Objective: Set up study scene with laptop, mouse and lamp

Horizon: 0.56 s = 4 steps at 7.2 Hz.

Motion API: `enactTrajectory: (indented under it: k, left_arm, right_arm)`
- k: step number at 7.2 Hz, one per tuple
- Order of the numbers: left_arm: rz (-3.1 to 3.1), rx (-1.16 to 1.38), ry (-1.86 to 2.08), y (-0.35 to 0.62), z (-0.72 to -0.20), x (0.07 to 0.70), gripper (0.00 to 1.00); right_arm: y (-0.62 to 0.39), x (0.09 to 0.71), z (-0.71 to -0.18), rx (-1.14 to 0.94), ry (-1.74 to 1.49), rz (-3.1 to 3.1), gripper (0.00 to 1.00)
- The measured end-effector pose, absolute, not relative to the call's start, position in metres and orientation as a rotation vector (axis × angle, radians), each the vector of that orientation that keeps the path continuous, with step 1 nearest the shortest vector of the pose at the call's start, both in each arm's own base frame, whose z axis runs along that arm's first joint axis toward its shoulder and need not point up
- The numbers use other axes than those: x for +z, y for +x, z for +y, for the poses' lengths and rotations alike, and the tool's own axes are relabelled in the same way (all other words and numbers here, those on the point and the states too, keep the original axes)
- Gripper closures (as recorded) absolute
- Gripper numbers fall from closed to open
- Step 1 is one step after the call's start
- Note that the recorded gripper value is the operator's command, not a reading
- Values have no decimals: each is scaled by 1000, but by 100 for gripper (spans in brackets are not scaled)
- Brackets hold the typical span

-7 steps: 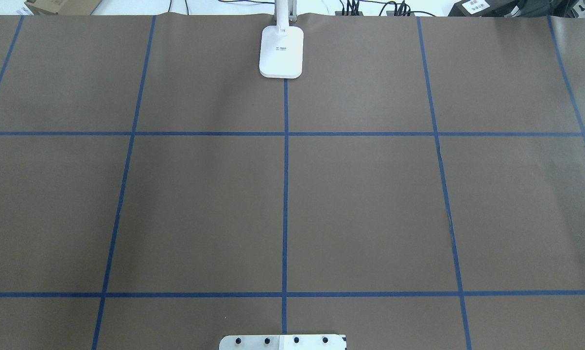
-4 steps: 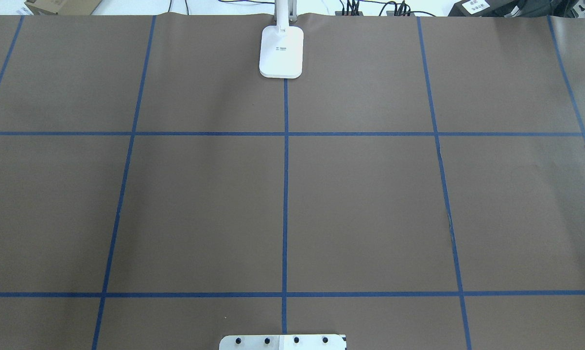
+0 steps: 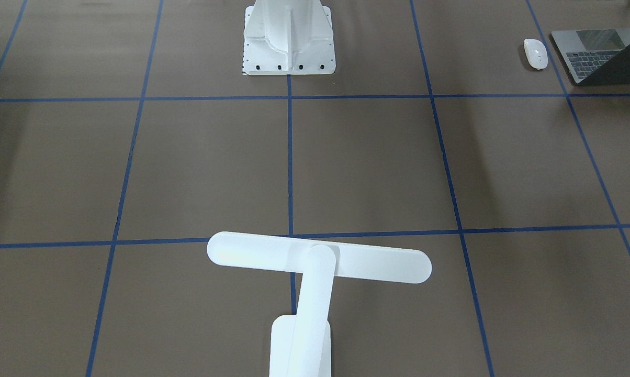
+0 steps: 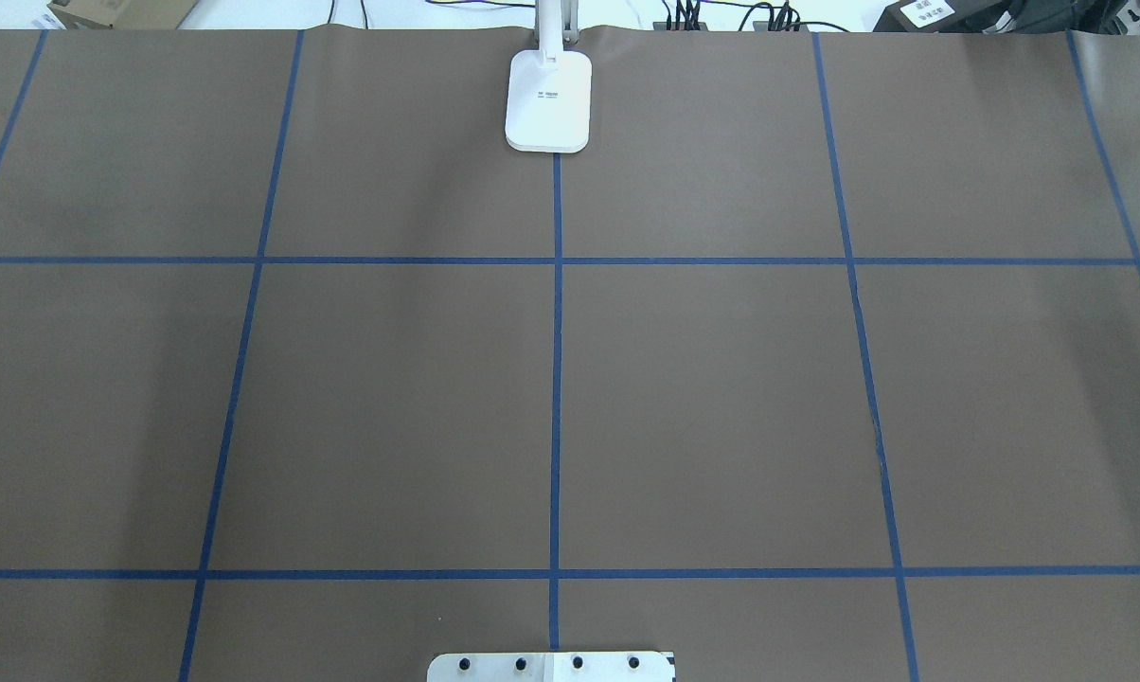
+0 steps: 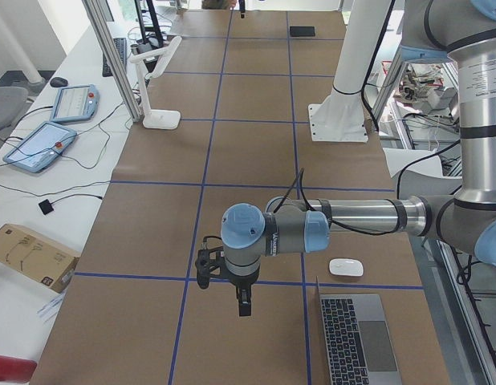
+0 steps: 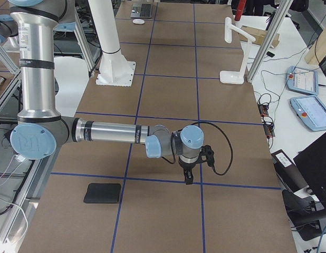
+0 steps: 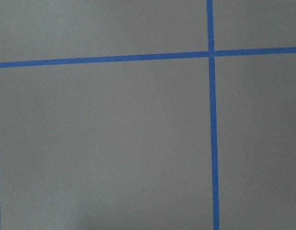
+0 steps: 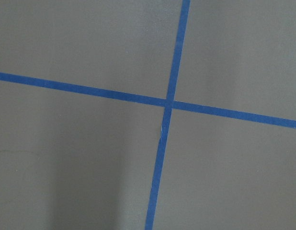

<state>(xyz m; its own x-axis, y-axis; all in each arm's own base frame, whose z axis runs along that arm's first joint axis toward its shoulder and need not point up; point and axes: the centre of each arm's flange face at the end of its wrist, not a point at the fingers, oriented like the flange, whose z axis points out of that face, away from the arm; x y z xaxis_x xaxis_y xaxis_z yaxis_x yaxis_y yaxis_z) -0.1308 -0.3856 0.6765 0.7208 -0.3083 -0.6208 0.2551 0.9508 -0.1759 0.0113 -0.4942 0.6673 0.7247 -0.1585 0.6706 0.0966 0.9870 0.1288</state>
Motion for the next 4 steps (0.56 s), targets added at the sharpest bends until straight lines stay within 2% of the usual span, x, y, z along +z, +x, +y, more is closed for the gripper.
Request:
enactTrajectory:
  k: [2,4]
  left_arm:
    - [698,-607,-214,-147,-342,701,0]
    - [689,-860,-357,-168,-298,718,7]
  right_arm:
    - [11,667,-494,-143,90,-748,0]
    - [11,669,-491,-147,99,-749,0]
